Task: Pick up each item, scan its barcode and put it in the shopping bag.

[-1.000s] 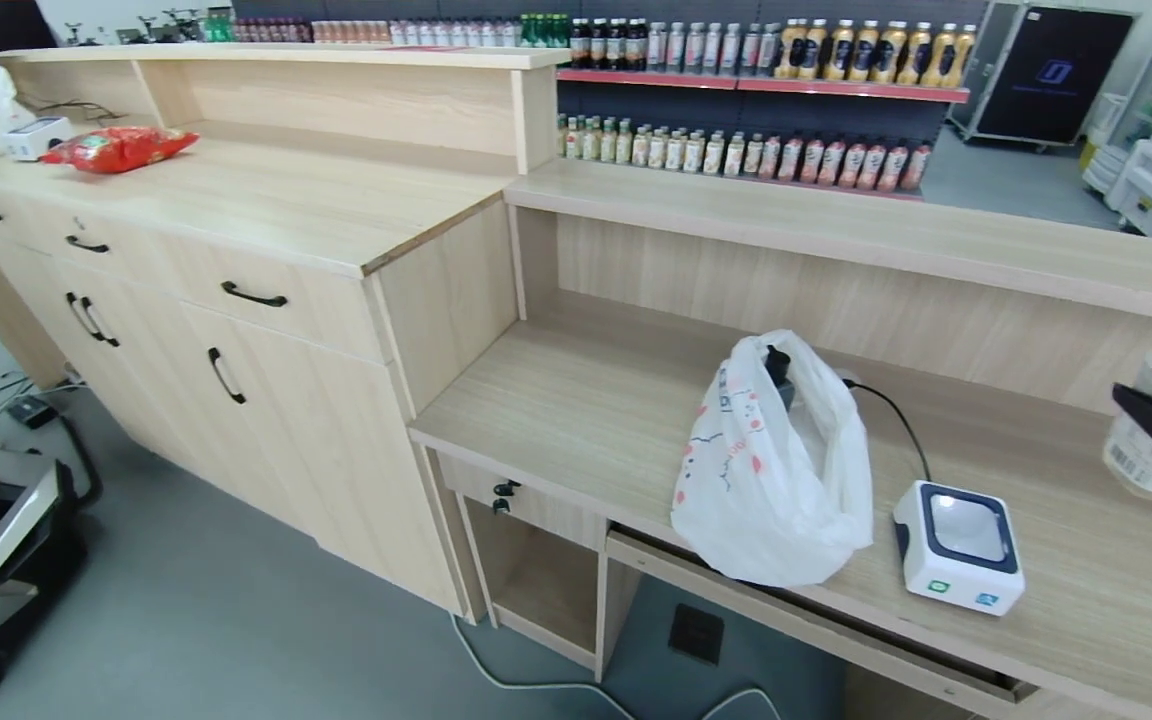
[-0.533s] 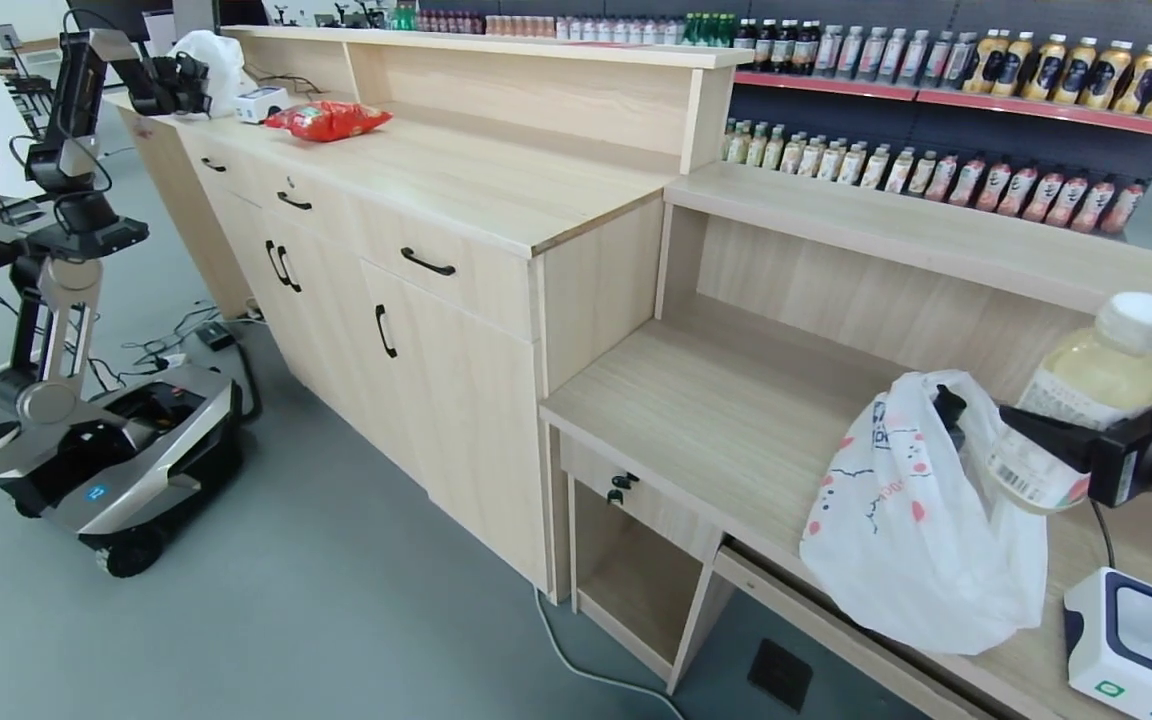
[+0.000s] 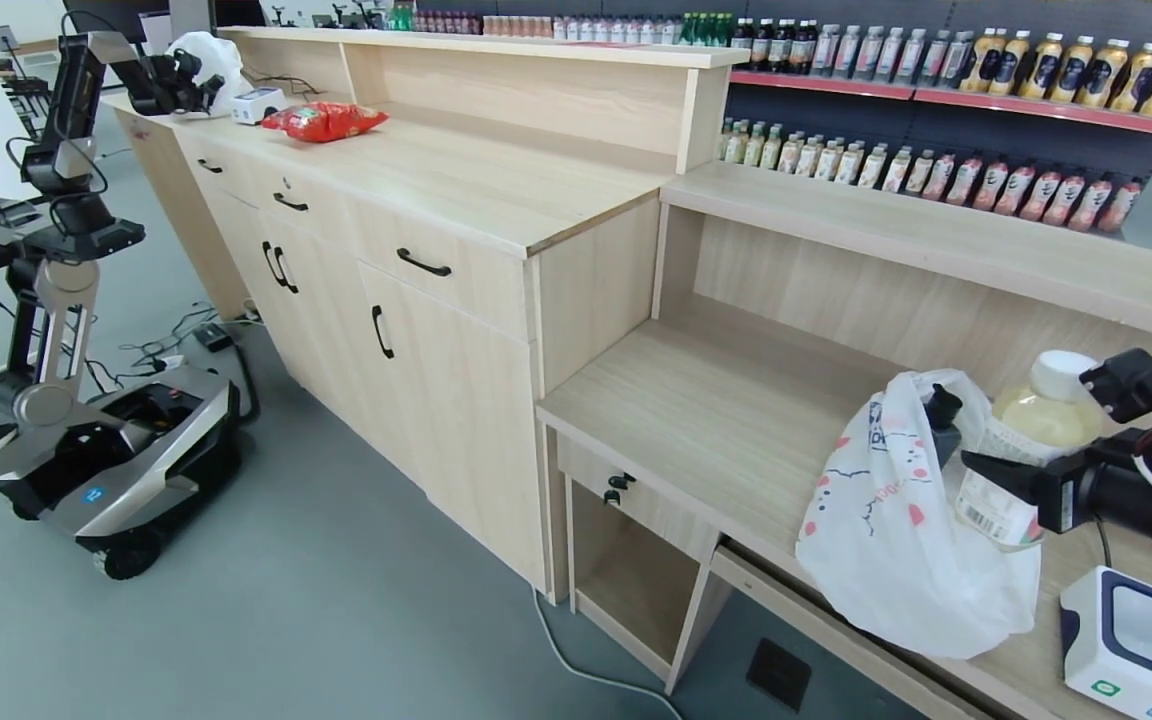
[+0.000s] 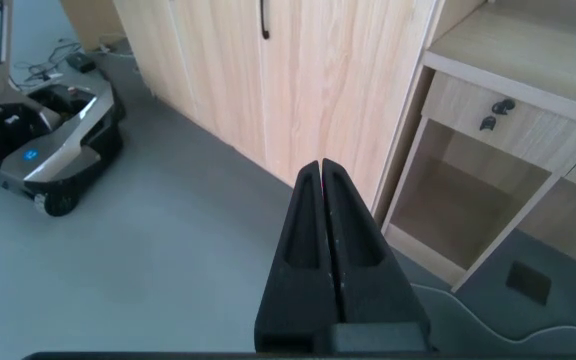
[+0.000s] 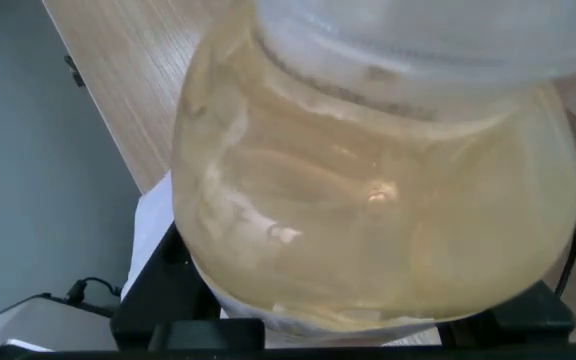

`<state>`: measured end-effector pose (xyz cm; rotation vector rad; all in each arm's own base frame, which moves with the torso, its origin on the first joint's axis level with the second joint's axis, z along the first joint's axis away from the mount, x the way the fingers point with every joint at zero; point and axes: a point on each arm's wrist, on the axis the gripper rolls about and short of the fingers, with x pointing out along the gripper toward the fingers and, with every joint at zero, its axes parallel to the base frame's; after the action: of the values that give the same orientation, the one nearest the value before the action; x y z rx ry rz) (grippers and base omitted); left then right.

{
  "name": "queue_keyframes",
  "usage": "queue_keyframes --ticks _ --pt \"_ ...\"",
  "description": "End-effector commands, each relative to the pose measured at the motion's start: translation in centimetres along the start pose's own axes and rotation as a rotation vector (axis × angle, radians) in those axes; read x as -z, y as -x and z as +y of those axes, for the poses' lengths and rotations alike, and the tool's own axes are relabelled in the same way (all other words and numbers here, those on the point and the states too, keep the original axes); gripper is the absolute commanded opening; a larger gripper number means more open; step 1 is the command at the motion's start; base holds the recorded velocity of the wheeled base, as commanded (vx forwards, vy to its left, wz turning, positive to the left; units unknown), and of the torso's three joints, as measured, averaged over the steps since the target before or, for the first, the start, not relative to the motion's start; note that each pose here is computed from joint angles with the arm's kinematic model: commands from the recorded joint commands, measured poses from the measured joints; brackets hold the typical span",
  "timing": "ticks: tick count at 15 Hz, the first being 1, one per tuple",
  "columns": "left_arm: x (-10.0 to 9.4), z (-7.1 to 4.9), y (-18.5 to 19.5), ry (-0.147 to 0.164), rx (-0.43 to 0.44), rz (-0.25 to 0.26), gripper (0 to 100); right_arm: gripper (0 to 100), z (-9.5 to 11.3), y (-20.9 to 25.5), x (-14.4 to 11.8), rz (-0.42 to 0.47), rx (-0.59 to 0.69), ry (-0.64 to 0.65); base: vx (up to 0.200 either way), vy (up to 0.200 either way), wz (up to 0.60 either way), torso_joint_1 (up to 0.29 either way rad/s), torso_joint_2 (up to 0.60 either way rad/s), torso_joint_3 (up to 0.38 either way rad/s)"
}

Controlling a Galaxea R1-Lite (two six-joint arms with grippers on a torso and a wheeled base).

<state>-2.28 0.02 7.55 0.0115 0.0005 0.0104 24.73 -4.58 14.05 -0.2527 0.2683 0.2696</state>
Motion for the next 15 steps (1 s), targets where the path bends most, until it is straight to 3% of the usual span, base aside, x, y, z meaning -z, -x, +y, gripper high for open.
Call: queue_keyframes --ticks 1,4,11,15 --pt "0.0 0.0 0.0 -0.001 0.000 0.000 0 0 -0.1 -1.2 1.2 0.044 -0.018 -0.021 0.000 0.000 0.00 0.000 0.00 0.000" --pt "0.0 0.0 0.0 -0.001 0.000 0.000 0 0 -0.6 -1.5 1.4 0.019 0.006 -0.009 0.000 0.000 0.00 0.000 0.00 0.000" --pt "0.0 0.0 0.0 0.001 0.000 0.000 0 0 -2.0 -3.2 4.7 0.103 0.030 -0.038 0.000 0.000 0.00 0.000 0.00 0.000" --pt "0.0 0.0 0.0 -0.001 0.000 0.000 0 0 -1.0 -6.2 5.3 0.061 -0.033 -0.008 0.000 0.000 0.00 0.000 0.00 0.000"
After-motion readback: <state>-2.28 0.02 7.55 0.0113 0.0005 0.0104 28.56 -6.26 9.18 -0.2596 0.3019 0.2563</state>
